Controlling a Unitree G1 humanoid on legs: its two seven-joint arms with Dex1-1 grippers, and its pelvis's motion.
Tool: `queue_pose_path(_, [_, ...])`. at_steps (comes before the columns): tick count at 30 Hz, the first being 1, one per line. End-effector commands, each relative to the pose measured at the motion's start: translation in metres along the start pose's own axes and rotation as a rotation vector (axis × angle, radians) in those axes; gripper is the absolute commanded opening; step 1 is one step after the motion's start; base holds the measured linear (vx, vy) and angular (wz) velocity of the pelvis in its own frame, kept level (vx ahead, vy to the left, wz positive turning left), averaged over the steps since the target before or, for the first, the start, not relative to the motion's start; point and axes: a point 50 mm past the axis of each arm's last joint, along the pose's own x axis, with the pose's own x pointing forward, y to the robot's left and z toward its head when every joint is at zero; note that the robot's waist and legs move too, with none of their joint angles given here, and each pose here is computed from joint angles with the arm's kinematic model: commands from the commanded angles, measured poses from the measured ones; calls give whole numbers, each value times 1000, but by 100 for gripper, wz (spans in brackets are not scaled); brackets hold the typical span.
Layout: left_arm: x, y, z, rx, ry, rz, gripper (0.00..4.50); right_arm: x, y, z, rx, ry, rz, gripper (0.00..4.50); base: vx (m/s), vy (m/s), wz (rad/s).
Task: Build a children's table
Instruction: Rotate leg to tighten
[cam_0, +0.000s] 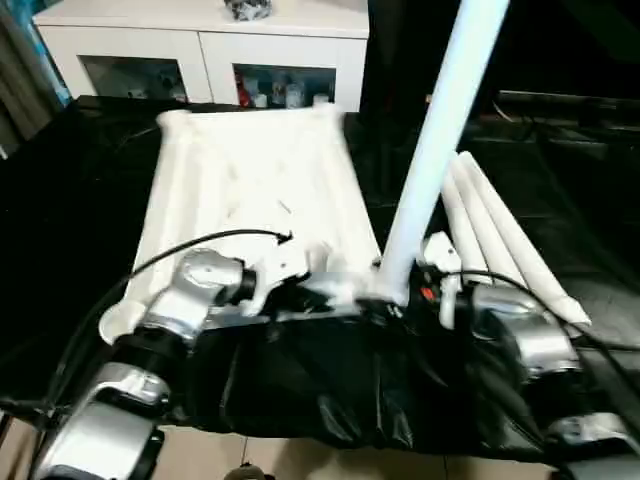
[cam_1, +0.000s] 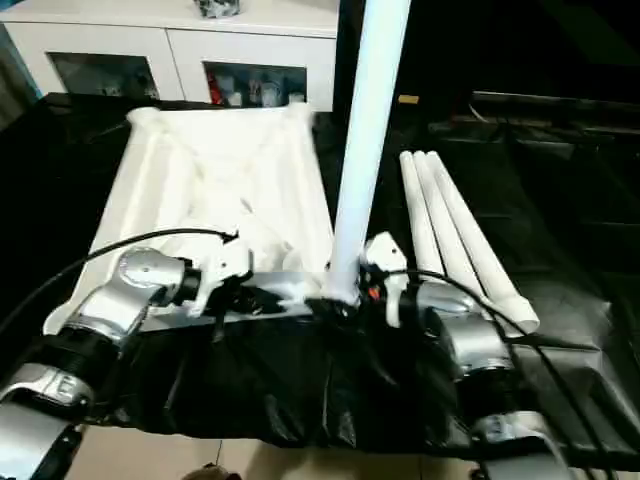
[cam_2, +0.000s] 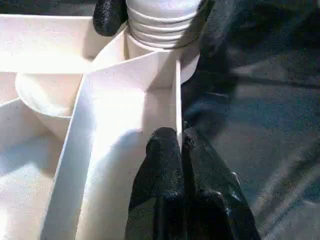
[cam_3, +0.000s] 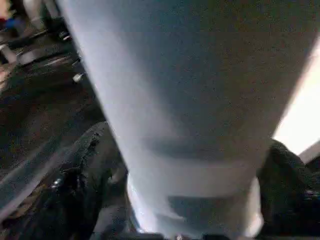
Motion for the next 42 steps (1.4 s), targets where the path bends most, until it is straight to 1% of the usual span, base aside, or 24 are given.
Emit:
queue_pose_path(1, [6, 0, 9, 46, -5, -47, 0, 11, 13, -9, 18, 51, 110, 348, 0, 0, 0])
queue_pose_path(8, [3, 0, 7, 52, 7, -85, 0, 10, 18, -8, 34, 63, 163, 290, 0, 0, 0])
queue_pose_path(11, [3, 0, 7, 48, 5, -88, 0, 11, 20, -9, 40, 60, 171, 281, 0, 0, 0])
queue_pose_path(12, [3, 1, 6, 33, -3, -61, 0, 14, 21, -9, 60, 23, 133, 279, 0, 0, 0])
queue_pose_path(13, [3, 1, 6, 33, -3, -61, 0, 14, 21, -9, 60, 23, 133, 278, 0, 0, 0])
queue_pose_path(15, [7, 6, 8, -3, -3, 24, 0, 20, 15, -9, 76, -41, -11, 277, 0, 0, 0])
queue_pose_path(16, [8, 8, 9, -14, -4, 46, 0, 22, 13, -8, 77, -53, -48, 277, 0, 0, 0])
queue_pose_path(20, [20, 16, 19, -86, -28, 192, 0, 35, 0, -13, 116, -78, -336, 277, 0, 0, 0])
queue_pose_path(21, [21, 16, 19, -88, -27, 198, 0, 36, -1, -13, 119, -79, -348, 276, 0, 0, 0])
queue_pose_path(25, [39, 18, 34, -147, -46, 337, 0, 55, -5, -16, 201, -82, -546, 275, 0, 0, 0])
queue_pose_path(27, [45, 16, 37, -151, -47, 349, 0, 60, -6, -15, 207, -89, -594, 275, 0, 0, 0])
queue_pose_path(29, [50, 11, 38, -139, -44, 330, 0, 63, -6, -13, 212, -104, -605, 275, 0, 0, 0])
queue_pose_path(31, [53, 7, 38, -138, -41, 313, 0, 65, -7, -12, 220, -122, -615, 345, 0, 0, 0])
queue_pose_path(34, [54, 4, 36, -132, -32, 298, 0, 65, -8, -10, 226, -144, -599, 348, 0, 0, 0])
queue_pose_path(35, [53, 4, 35, -132, -28, 298, 0, 65, -8, -9, 225, -146, -594, 374, 0, 0, 0])
queue_pose_path(36, [52, 3, 34, -133, -22, 298, 0, 64, -8, -9, 212, -142, -589, 386, 0, 0, 0])
queue_pose_path(37, [52, 3, 34, -134, -21, 299, 0, 63, -9, -8, 208, -141, -588, 386, 0, 0, 0])
queue_pose_path(40, [47, 2, 28, -135, -1, 301, 0, 52, -11, -6, 174, -157, -549, 412, 0, 0, 0])
queue_pose_path(41, [46, 2, 27, -135, 1, 301, 0, 50, -11, -6, 169, -155, -546, 412, 0, 0, 0])
queue_pose_path(42, [45, 2, 25, -135, 9, 302, 0, 43, -10, -5, 146, -151, -528, 430, 0, 0, 0])
